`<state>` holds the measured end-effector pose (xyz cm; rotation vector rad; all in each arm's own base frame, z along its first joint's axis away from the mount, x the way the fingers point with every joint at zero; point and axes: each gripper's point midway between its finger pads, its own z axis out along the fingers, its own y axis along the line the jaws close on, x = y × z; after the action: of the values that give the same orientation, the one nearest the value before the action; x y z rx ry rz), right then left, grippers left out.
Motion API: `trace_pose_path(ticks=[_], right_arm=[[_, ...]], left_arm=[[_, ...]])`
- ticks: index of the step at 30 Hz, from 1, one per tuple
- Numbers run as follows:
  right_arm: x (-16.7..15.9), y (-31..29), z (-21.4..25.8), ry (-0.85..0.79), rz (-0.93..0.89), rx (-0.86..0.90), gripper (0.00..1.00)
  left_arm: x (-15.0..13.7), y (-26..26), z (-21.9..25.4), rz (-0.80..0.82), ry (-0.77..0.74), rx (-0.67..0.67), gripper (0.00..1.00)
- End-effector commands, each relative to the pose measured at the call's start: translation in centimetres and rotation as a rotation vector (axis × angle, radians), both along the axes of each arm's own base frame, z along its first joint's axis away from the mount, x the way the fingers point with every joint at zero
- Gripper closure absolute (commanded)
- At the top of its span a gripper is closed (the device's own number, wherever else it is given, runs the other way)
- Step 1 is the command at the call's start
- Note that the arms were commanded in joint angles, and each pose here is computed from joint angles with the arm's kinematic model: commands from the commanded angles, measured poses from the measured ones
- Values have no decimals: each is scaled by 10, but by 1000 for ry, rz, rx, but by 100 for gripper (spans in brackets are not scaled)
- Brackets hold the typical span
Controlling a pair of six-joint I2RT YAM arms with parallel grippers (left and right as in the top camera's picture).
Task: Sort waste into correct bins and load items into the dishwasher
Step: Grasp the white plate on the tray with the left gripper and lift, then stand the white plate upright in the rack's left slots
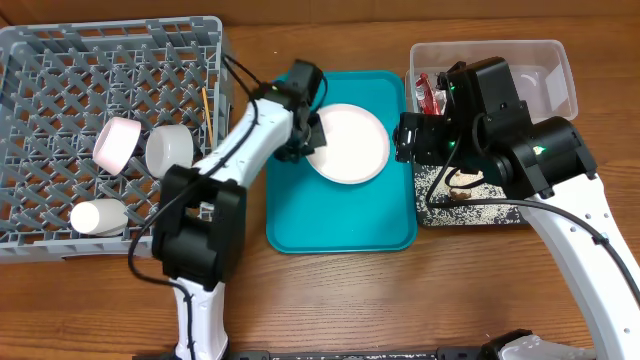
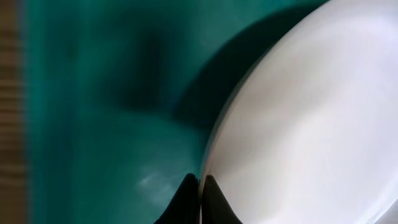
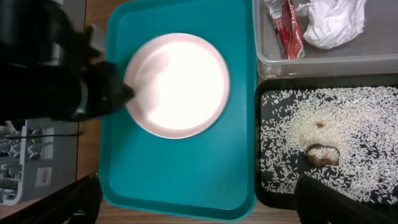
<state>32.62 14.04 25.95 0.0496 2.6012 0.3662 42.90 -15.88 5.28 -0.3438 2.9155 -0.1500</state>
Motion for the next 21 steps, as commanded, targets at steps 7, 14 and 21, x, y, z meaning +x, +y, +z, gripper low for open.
trace_pose_path(ticks=[7, 14, 21], right_arm=[[2, 0, 6, -17, -4, 10, 0], [2, 0, 6, -15, -4, 9, 0], [2, 0, 6, -18, -4, 10, 0]], left_arm=[[13, 96, 226, -7, -480, 440, 96], [-39, 197, 300, 184, -481, 916, 96], [-92, 274, 331, 317, -290, 1270, 96]])
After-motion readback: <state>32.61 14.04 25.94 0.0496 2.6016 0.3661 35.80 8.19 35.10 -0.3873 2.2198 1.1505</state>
